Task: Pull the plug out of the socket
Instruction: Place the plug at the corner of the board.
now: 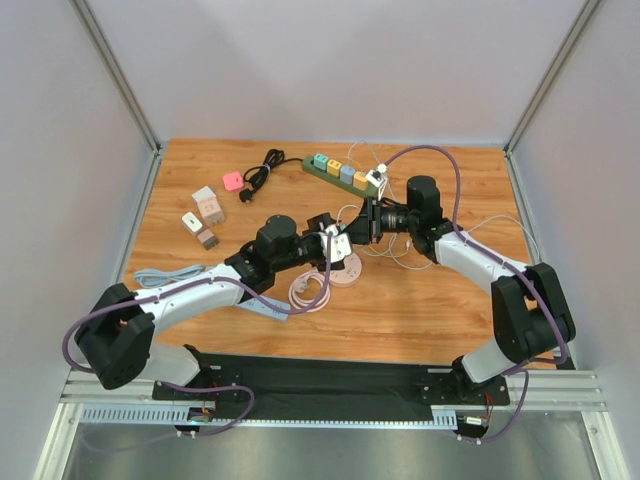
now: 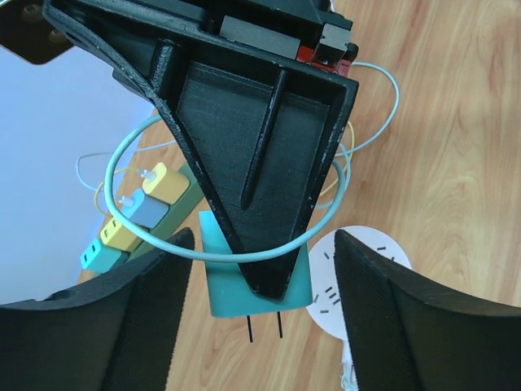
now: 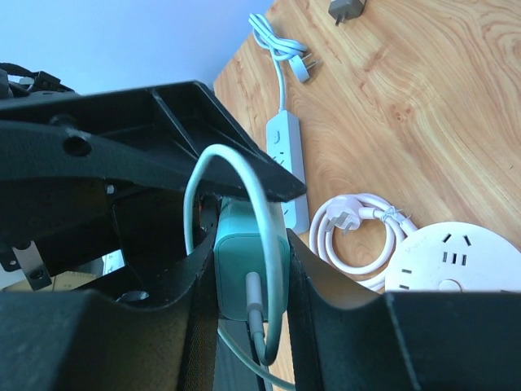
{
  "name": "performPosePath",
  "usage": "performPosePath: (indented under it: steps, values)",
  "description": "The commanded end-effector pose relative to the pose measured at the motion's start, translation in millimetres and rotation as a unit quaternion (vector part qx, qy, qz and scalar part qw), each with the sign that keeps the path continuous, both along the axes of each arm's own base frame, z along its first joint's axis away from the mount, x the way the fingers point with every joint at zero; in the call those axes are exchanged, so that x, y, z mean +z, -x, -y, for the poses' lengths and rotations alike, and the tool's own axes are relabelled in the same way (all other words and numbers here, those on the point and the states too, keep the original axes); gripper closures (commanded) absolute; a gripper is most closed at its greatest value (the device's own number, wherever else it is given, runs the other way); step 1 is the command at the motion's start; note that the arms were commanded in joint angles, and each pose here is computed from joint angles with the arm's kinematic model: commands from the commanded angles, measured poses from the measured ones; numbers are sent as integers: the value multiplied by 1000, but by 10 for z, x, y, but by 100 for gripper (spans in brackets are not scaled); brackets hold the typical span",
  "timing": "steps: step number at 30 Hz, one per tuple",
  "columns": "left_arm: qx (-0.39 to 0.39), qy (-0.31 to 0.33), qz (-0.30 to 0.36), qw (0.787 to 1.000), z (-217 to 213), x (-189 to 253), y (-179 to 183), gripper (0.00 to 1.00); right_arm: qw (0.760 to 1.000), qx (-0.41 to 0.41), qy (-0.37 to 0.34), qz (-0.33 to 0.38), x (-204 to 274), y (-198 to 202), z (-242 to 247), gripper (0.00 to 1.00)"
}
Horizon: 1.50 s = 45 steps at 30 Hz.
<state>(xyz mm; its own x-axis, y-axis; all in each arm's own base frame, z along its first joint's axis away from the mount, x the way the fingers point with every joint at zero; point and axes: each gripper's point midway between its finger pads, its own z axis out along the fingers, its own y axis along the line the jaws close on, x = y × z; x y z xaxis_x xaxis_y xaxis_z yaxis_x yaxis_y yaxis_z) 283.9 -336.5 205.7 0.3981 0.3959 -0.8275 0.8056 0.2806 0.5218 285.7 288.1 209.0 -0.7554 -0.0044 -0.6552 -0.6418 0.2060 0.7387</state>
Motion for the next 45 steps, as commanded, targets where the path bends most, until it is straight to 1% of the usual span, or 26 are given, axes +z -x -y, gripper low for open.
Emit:
performPosePath:
  steps: [1, 3, 6, 7, 9, 10, 11, 13, 14, 15, 17, 18, 20, 22, 23, 24, 26, 31, 33, 37, 38, 39, 40, 42, 43, 45]
  values:
    - [12, 15, 19, 1000, 78, 214, -91, 26, 1000, 0, -9, 12, 106, -29, -37, 100]
    - [29, 4, 14, 999, 60, 190, -149, 30, 1000, 0, -9, 11, 105, -29, -32, 100]
    - [44, -4, 11, 999, 41, 188, -209, 40, 1000, 0, -9, 12, 105, -21, -33, 100]
    - [46, -6, 12, 999, 37, 188, -214, 53, 1000, 1, -9, 13, 116, -16, -32, 100]
    - [55, -9, 11, 998, 15, 185, -241, 65, 1000, 1, -10, 14, 121, -22, -35, 99]
    - [56, -12, 10, 998, 11, 168, -242, 78, 1000, 2, -9, 14, 111, -21, -30, 98]
    - [58, -11, 9, 998, 9, 185, -246, 85, 1000, 3, -9, 17, 117, -17, -33, 97]
    - [66, -19, 6, 998, -25, 156, -260, 100, 1000, 6, -8, 22, 133, -15, -33, 82]
    - [72, -22, 5, 997, -46, 137, -266, 100, 1000, 8, -2, 27, 131, -20, -23, 76]
    - [78, -25, 3, 997, -72, 113, -271, 100, 999, 6, 1, 35, 138, -37, -16, 62]
    - [81, -29, 3, 996, -119, 74, -247, 100, 999, 4, 10, 47, 135, -43, 22, 47]
    - [84, -30, 3, 996, -141, 59, -242, 100, 998, -3, 13, 55, 153, -75, 45, 35]
    - [90, -31, 1, 995, -203, 20, -208, 100, 996, -17, 25, 82, 183, -138, 139, 22]
    - [103, -24, 5, 994, -281, 26, -201, 100, 994, -29, 36, 100, 253, -180, 258, 15]
    - [106, -23, 3, 994, -311, 18, -191, 100, 993, -31, 39, 111, 276, -190, 296, 15]
    - [116, -17, 7, 993, -352, 46, -211, 100, 991, -33, 40, 124, 305, -203, 336, 11]
    - [132, 2, -5, 991, -446, 80, -220, 100, 987, -37, 49, 151, 346, -199, 461, 8]
    - [171, 70, -27, 982, -694, 318, -271, 100, 979, -39, 35, 196, 508, -152, 614, 2]
    - [177, 86, -23, 980, -756, 429, -264, 100, 975, -52, 28, 214, 566, -163, 681, 0]
    - [188, 147, 6, 971, -941, 965, -179, 100, 970, -84, 21, 229, 648, -210, 791, 0]
    - [192, 158, 3, 969, -977, 1047, -155, 100, 970, -96, 22, 224, 636, -232, 819, 0]
    - [204, 168, 7, 964, -1043, 1151, -156, 100, 969, -104, 23, 225, 640, -247, 840, 0]
    - [207, 193, 20, 959, -1118, 1416, -120, 100, 966, -118, 22, 230, 671, -289, 898, 0]
    - [231, 206, 17, 951, -1250, 1569, -115, 100, 964, -143, 22, 221, 669, -340, 959, 0]
    - [241, 228, 28, 943, -1348, 1820, -89, 100, 963, -155, 23, 220, 666, -379, 1010, 0]
    - [263, 246, 18, 933, -1475, 1978, -82, 100, 961, -178, 27, 209, 647, -450, 1067, 0]
